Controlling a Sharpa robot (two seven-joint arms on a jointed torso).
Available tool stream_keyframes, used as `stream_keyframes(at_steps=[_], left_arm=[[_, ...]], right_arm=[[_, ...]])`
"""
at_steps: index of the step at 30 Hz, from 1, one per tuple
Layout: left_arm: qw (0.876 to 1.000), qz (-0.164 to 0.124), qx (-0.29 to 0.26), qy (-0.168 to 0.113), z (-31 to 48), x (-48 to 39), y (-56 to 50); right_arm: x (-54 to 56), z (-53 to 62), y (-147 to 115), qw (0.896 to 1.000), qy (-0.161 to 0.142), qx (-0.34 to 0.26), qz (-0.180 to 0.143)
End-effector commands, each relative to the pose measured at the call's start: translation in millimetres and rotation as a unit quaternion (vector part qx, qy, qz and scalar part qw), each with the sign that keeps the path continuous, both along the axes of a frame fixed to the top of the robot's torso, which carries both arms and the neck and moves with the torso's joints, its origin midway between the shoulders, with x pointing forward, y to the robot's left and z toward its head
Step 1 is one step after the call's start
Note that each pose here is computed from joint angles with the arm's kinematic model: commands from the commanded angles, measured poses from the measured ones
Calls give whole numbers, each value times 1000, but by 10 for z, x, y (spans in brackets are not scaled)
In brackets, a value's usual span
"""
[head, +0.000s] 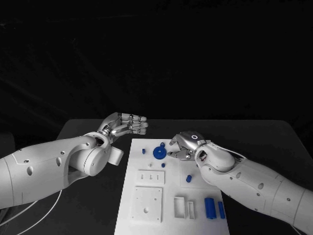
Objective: Assemble the parts on the task board
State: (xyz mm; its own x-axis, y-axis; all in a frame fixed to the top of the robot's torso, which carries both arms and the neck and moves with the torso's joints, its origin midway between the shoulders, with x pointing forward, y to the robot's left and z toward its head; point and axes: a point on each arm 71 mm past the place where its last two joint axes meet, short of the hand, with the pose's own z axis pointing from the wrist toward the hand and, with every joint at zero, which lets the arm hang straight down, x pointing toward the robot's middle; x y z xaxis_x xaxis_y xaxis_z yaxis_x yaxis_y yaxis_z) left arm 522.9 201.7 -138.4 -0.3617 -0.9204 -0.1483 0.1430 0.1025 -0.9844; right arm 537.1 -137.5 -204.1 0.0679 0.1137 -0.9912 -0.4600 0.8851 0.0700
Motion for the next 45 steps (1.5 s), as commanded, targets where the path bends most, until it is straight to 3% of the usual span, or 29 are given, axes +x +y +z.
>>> stream_keyframes(at_steps=[1, 6, 9, 17, 29, 45], left_arm=[[1000, -5, -2, -6, 17, -2, 1], [1000, -1, -1, -7, 18, 3, 31], [1000, 1, -1, -8, 17, 10, 51], [1000, 4, 0, -8, 13, 23, 85], [1000, 4, 0, -8, 1, 35, 96], [1000, 4, 0, -7, -21, 49, 95]], right_arm=[[-31, 160, -45, 998, -47, 41, 11], [-52, 329, -213, 996, -56, 65, 14], [-46, 408, -396, 996, -40, 84, 16], [-29, 427, -809, 993, 8, 118, 19], [49, 231, -1344, 990, 63, 122, -14], [75, -151, -1473, 987, 110, 106, -41]])
